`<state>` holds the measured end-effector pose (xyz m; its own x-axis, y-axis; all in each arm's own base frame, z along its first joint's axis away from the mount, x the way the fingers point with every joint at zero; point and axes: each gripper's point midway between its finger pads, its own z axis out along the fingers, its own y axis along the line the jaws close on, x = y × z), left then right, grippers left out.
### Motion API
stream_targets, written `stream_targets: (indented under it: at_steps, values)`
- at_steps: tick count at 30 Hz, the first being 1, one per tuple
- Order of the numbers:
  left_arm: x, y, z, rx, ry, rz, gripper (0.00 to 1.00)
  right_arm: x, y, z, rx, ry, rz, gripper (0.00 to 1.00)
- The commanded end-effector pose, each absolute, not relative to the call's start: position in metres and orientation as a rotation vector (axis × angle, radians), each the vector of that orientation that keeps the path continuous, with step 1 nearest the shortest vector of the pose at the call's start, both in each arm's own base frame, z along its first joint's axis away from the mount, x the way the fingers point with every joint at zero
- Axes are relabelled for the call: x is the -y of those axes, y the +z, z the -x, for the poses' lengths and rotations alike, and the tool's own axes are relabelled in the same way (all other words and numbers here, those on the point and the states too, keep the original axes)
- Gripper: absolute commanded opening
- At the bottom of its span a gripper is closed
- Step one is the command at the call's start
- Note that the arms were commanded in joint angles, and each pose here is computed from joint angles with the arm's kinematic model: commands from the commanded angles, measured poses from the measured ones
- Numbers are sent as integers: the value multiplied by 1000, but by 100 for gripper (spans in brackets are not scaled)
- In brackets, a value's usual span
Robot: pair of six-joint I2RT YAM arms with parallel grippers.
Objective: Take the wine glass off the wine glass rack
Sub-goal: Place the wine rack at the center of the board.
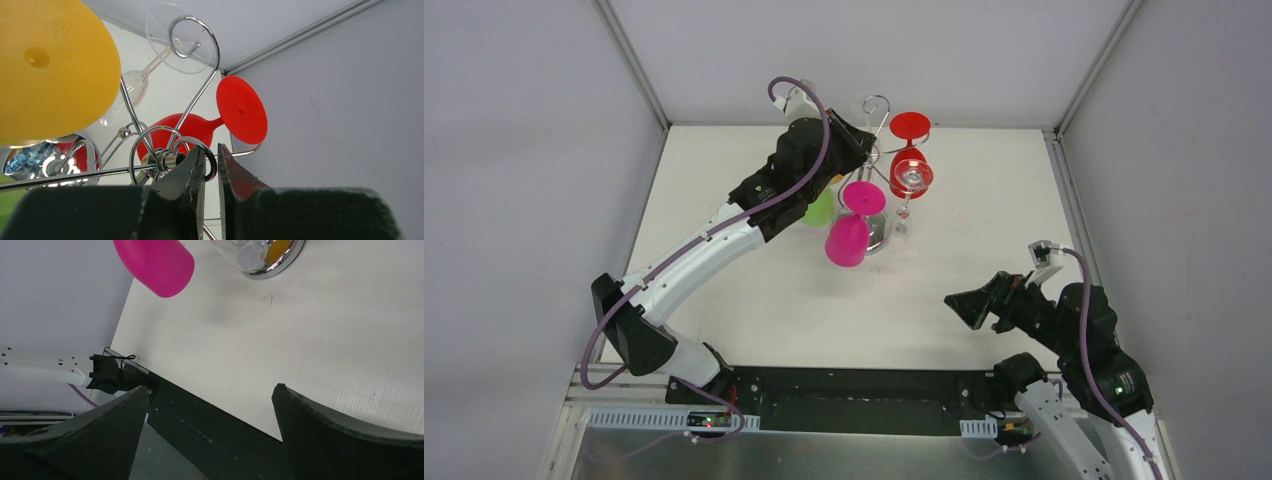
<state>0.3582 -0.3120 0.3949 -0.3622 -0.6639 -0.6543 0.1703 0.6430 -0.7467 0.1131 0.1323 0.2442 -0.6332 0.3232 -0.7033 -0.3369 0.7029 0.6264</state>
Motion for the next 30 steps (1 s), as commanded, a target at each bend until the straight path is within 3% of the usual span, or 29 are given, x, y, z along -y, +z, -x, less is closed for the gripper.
stream_targets:
  at_steps: [1, 20, 30]
  values:
    - [289, 518, -348, -1334, -1178, 497, 14, -132, 247, -113, -2017, 961, 17, 99]
    - [275, 499, -373, -1350, -1167, 553, 21, -132, 243, -116, -2025, 959, 10, 99]
    - [278, 490, -377, -1375, -1180, 552, 34, -133, 240, -118, -2032, 954, 6, 99]
